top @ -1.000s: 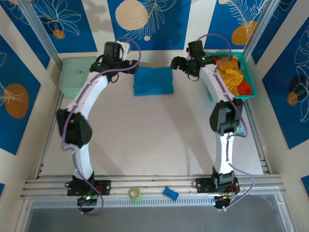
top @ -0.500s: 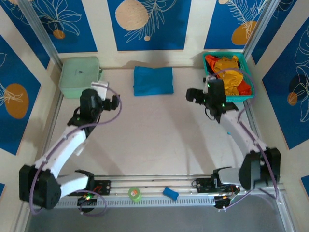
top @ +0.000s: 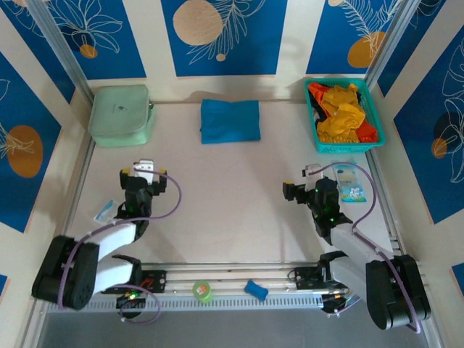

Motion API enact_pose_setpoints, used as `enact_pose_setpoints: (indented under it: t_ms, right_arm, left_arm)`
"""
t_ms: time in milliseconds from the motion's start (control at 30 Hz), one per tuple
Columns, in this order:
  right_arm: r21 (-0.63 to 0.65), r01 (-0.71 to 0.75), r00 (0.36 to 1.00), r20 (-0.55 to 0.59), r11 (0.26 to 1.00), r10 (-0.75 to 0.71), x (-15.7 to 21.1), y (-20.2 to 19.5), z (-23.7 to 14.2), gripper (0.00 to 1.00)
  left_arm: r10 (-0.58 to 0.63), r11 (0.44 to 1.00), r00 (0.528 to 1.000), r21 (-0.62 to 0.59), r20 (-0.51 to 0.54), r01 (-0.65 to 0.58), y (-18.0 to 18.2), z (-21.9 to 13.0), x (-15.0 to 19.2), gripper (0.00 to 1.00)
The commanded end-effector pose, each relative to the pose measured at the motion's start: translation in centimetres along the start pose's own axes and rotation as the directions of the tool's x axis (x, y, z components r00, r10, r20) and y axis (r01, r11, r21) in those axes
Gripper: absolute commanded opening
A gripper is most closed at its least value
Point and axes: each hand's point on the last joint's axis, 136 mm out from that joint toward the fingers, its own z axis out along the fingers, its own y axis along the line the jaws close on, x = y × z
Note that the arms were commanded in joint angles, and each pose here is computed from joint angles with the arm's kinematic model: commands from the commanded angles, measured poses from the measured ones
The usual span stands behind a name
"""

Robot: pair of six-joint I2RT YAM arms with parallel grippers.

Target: Fold and stack the t-shirts

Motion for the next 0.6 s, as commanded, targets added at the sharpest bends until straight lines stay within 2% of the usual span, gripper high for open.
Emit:
enact_pose_setpoints:
  t_ms: [0, 333, 467, 567]
  right_arm:
    - [0.003, 0.044, 0.985, 0.169, 0.999, -0.044, -3.3, -0.1, -0.2, 0.98]
    - [-0.029, 0.024, 0.958, 0.288, 0.999, -0.015, -4.8, -0.9, 1.5, 0.98]
    - [-0.067, 0.025, 0.97, 0.244, 0.997, -0.008, -3.9, -0.9, 3.3, 0.97]
    - [-0.073, 0.013, 0.977, 0.213, 0.997, 0.003, -3.0, -1.2, 4.7, 0.97]
  left_arm:
    - [-0.07, 0.996, 0.99, -0.052, 0.121, 0.077, 1.3, 0.3, -1.4, 0.99]
    - [-0.022, 0.998, 0.987, 0.058, 0.161, 0.012, -1.7, 2.7, 0.2, 0.99]
    - [-0.032, 0.995, 0.998, 0.099, 0.062, 0.025, -1.9, 4.3, 0.7, 0.99]
    - [-0.072, 0.974, 0.997, 0.211, -0.036, 0.078, -2.4, 5.7, 1.2, 0.99]
